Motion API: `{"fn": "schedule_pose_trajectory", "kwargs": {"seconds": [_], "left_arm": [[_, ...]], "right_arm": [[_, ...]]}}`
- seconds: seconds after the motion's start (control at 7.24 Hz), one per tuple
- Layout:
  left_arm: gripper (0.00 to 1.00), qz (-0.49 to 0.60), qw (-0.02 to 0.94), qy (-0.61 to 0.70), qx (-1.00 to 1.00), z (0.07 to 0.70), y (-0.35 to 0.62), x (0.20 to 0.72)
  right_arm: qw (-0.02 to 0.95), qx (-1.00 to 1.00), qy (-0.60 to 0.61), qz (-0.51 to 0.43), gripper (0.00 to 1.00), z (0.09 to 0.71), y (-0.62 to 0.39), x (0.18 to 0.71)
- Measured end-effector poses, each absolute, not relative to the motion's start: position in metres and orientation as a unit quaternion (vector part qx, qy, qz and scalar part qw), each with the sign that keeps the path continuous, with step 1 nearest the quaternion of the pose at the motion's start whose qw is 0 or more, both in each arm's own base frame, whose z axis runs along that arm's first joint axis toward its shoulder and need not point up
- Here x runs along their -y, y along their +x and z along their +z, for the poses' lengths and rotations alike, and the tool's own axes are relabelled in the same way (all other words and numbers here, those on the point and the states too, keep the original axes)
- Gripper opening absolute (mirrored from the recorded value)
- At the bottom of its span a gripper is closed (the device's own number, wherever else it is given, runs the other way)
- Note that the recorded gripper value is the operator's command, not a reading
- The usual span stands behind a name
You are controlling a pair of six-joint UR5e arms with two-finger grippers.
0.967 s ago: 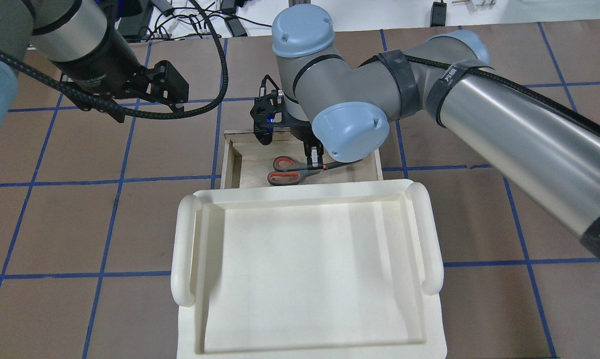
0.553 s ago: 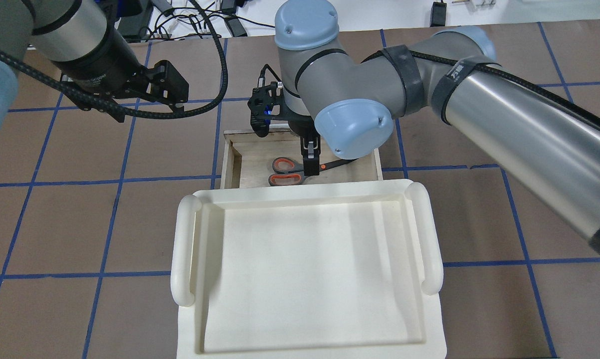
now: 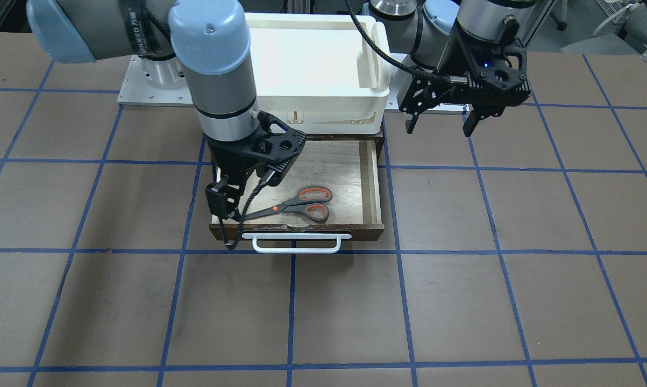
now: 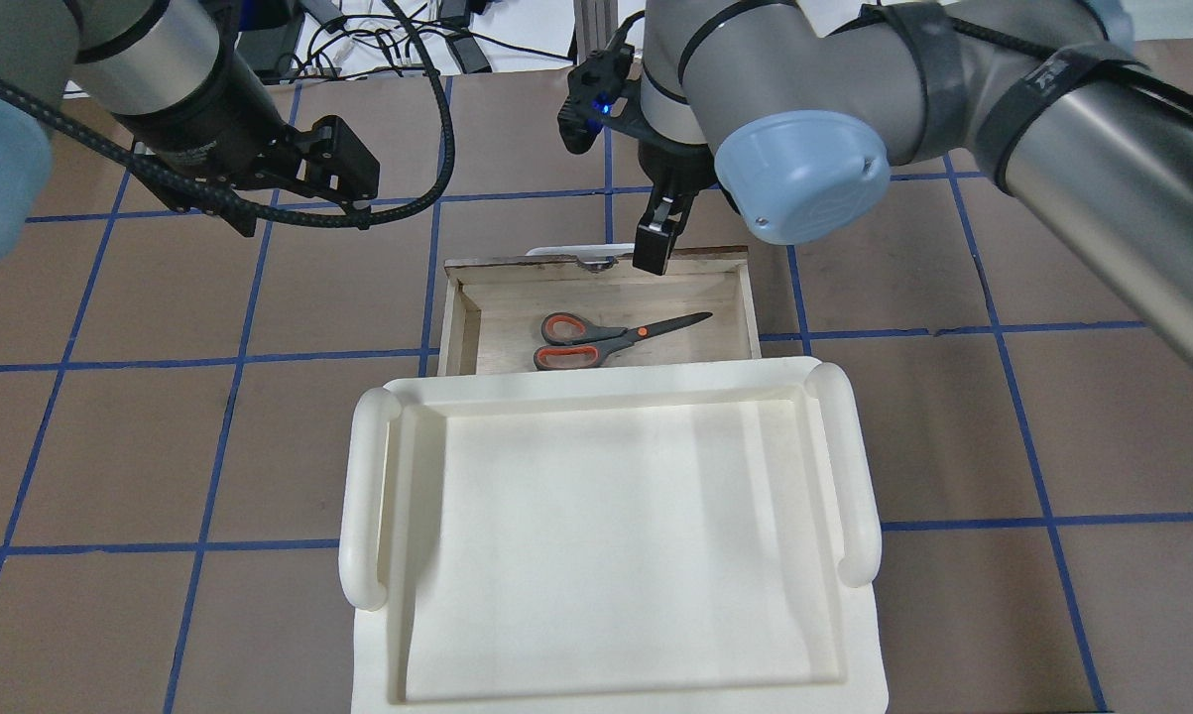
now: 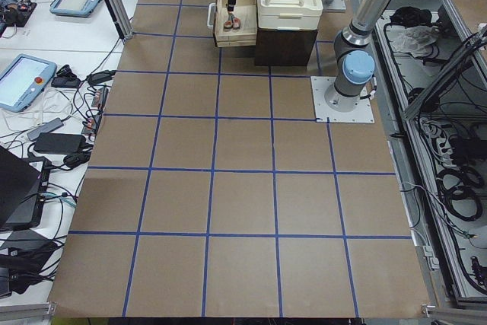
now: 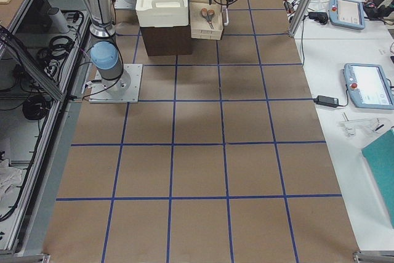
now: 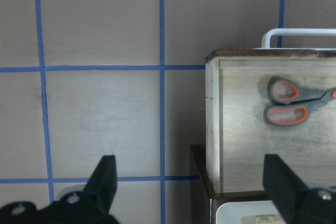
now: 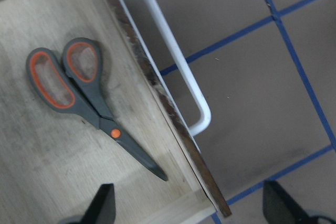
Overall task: Put scissors in drawer and close it
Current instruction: 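Raise the right gripper away while the left gripper moves to the drawer front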
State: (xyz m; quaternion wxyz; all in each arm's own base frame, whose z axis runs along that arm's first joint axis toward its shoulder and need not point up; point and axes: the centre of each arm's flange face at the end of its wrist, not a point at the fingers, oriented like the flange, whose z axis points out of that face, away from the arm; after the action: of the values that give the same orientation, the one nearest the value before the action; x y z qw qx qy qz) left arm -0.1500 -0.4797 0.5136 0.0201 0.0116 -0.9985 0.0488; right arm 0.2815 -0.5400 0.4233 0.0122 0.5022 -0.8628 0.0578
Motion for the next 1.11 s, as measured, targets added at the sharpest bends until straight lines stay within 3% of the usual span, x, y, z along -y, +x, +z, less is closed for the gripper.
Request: {"fn": "schedule_pose_trajectory", "kwargs": {"seconds": [0.69,1.11], "left_arm": [[0.99,0.014,0.031,0.309,0.951,0.446,-0.239,0.511],[1.0,0.002,0.024,0.381,0.924,0.408,-0.298,0.529]], "right_arm": [[-0.001,0.99,0.134,0.053,1.0,0.483,0.18,0.53],[-0.01,1.0,0.012,0.015,1.0,0.496,0.12,0.518]]}}
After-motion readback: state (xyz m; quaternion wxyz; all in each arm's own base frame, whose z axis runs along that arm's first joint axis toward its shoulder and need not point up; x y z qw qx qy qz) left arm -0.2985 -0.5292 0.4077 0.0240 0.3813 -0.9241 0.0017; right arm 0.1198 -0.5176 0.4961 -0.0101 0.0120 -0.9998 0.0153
